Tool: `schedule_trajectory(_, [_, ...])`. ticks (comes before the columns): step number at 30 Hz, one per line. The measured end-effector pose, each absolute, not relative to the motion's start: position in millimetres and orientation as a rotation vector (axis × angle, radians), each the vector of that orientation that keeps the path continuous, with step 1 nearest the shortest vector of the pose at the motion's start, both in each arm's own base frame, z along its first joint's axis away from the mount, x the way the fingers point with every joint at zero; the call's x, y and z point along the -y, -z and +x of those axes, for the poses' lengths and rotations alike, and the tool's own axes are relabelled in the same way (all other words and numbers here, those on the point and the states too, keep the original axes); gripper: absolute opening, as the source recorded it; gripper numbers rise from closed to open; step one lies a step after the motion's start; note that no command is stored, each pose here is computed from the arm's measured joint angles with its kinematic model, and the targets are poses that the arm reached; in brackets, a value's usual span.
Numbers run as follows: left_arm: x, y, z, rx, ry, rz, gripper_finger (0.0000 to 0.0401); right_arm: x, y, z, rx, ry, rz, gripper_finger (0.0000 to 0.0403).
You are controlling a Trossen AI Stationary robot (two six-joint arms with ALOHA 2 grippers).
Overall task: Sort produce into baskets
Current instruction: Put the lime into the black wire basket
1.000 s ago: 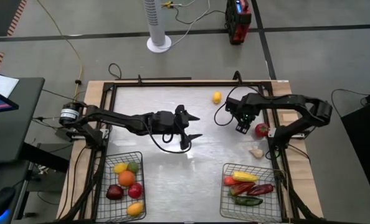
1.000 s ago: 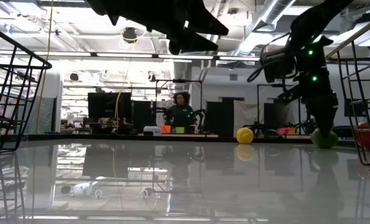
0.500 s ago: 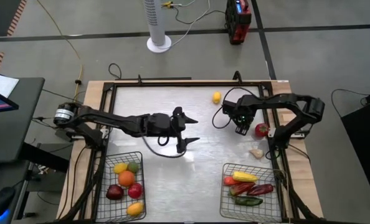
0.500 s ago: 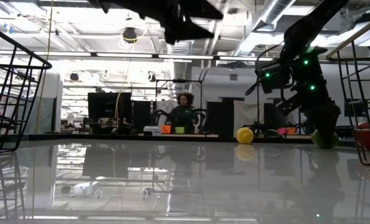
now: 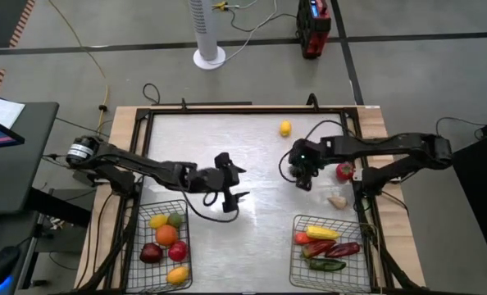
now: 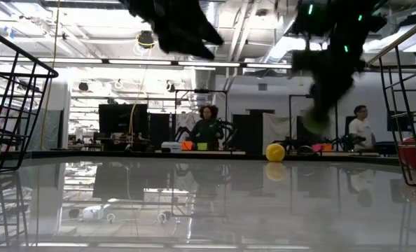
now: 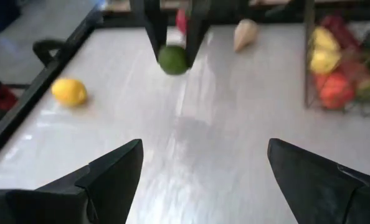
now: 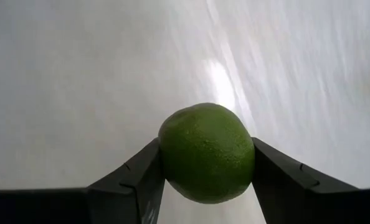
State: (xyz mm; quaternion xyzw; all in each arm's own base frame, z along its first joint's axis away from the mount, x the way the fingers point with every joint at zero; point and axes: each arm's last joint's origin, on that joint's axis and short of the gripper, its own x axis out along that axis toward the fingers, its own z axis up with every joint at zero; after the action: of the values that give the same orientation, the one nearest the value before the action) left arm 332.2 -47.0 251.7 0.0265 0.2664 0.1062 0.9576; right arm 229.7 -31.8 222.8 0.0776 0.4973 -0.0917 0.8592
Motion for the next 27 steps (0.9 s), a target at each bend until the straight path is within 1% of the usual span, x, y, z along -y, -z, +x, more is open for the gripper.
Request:
schedule_trajectory(2, [53.3,-243.2,334.8,-0.565,-0.211,0.058,0.0333,20.0,-233.1,236.2,-0.924,0.137,0.164,0.023])
schedule_trajectory(5, [62.2,-246.6,331.3,-0.555,-0.187,0.049,0.0333,1.7,-243.7,244.1,-0.794,0.063,0.159,0.0232])
schedule_trajectory(10, [70.3,-285.7,300.6,-0.475,-0.184,0.012,0.0333,-27.5,-248.2,259.8,-0.657,-0.051,0.14,0.0233])
schedule_trajectory(16, [67.4,-320.9,260.9,-0.416,-0.211,-0.096,0.0333,-53.9,-235.2,292.9,-0.501,-0.146,0.122,0.0234])
schedule_trajectory(21, [60.6,-334.0,236.3,-0.42,-0.232,-0.177,0.0333,-63.5,-229.0,332.4,-0.472,-0.207,0.087,0.0234])
schedule_trajectory(27, [55.1,-337.1,219.3,-0.459,-0.259,-0.215,0.0333,-79.2,-240.6,379.2,-0.414,-0.287,-0.002,0.0234])
